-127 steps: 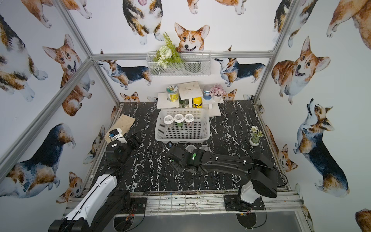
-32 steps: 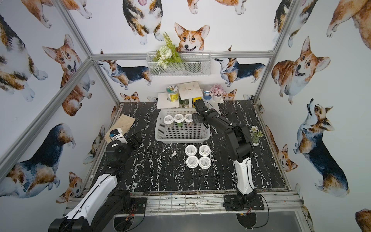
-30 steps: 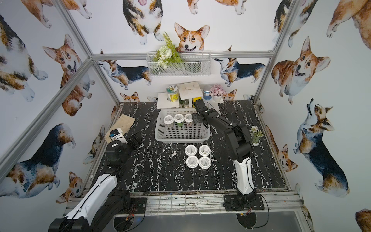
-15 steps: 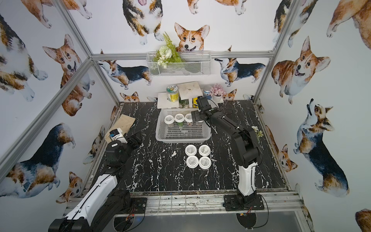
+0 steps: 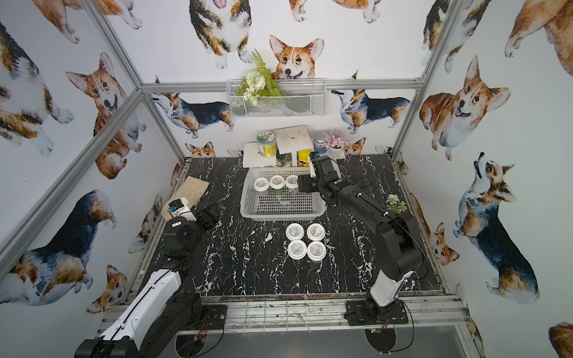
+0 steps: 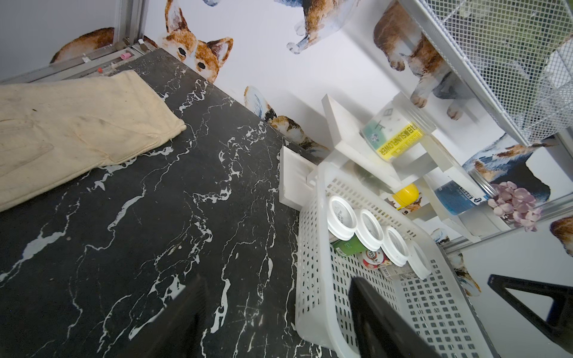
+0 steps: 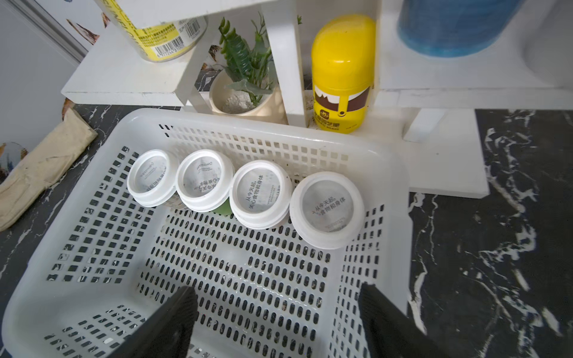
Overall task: Put the yogurt in the basket
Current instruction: Place the yogurt in the basket.
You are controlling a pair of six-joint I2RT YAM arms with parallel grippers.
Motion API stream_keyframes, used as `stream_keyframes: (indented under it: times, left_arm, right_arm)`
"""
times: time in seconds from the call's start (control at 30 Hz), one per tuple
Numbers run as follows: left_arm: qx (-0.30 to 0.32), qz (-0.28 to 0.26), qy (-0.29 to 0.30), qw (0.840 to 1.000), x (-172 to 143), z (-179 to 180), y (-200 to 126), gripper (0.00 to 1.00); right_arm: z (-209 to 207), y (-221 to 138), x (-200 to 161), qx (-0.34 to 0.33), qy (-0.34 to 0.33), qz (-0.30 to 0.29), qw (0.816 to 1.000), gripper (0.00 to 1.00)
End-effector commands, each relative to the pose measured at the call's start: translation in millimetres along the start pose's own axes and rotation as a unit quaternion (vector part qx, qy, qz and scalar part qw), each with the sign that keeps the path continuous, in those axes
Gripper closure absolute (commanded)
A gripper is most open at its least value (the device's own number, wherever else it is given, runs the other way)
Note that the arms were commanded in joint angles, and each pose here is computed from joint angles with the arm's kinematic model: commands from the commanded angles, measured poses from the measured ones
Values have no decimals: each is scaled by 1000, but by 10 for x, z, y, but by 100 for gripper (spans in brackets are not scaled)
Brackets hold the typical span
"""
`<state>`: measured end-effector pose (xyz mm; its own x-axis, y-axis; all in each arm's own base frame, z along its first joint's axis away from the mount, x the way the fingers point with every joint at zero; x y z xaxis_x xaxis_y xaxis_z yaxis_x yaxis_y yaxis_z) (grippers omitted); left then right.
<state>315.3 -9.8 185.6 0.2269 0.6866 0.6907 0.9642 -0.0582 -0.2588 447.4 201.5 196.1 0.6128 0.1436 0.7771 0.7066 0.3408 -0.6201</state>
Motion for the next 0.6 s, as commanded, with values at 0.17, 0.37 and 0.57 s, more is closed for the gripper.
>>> stream_keyframes:
  times: [0.17,0.37,0.57]
  left_arm:
    - [-7,-10,6,1000,47,-43,-1,23]
    - [-7,-9,6,1000,45,-46,7,23]
    - [-8,-8,6,1000,42,-50,8,23]
  right_arm:
    - [206,329,155,62,15,-12,998,5]
    - [208,530,114,66,19,3,998,4]
    - [219,620,34,72,24,14,997,4]
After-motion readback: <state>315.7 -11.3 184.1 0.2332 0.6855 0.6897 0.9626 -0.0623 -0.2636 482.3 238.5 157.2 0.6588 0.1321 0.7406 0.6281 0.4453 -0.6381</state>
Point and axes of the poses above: each gripper's point midway between its finger pads, its own y axis out along the fingers, its own z axis along the line the jaws close on, x = y × z, the point moved 1 cm from there along -y, back along the fingers, and after that the axes turned 8 degrees about -y, right-handed, at the moved point
